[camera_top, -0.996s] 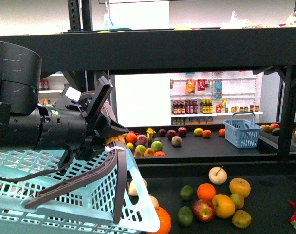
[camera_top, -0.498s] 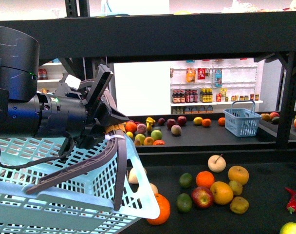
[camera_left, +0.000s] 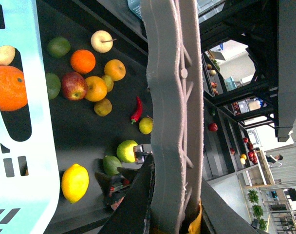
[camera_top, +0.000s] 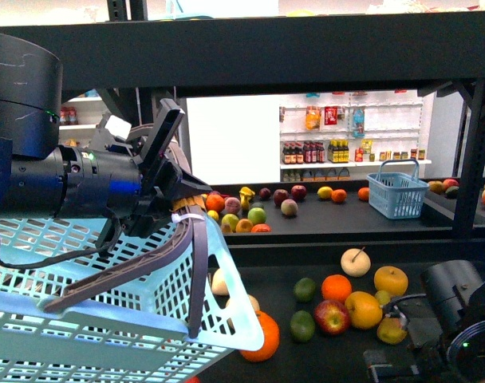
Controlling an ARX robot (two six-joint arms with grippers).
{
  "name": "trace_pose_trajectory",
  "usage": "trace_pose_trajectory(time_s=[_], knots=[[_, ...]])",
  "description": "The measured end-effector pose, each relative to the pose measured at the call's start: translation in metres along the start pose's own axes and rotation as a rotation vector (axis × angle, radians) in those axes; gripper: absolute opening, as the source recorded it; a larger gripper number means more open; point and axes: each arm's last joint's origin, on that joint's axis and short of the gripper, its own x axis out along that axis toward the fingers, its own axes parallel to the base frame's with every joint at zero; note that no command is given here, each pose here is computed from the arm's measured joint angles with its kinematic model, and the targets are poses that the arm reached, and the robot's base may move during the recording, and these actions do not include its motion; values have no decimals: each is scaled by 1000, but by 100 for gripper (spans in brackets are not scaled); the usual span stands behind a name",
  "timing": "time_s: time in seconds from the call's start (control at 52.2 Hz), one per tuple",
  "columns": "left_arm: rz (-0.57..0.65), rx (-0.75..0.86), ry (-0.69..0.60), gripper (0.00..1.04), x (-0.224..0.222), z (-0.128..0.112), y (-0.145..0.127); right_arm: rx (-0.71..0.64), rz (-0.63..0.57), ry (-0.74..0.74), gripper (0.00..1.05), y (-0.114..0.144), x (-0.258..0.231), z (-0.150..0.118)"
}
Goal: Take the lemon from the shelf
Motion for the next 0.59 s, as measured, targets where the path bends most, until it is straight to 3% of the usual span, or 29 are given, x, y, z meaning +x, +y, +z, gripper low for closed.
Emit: trace_pose_trajectory(time_s=[0.153,0.594], knots=[[-1,0,1,11,0,0,0,-26,-5,46,97,14,33,-9],[-1,0,1,11,0,0,0,-64,-24,90,97,34,61,-25]])
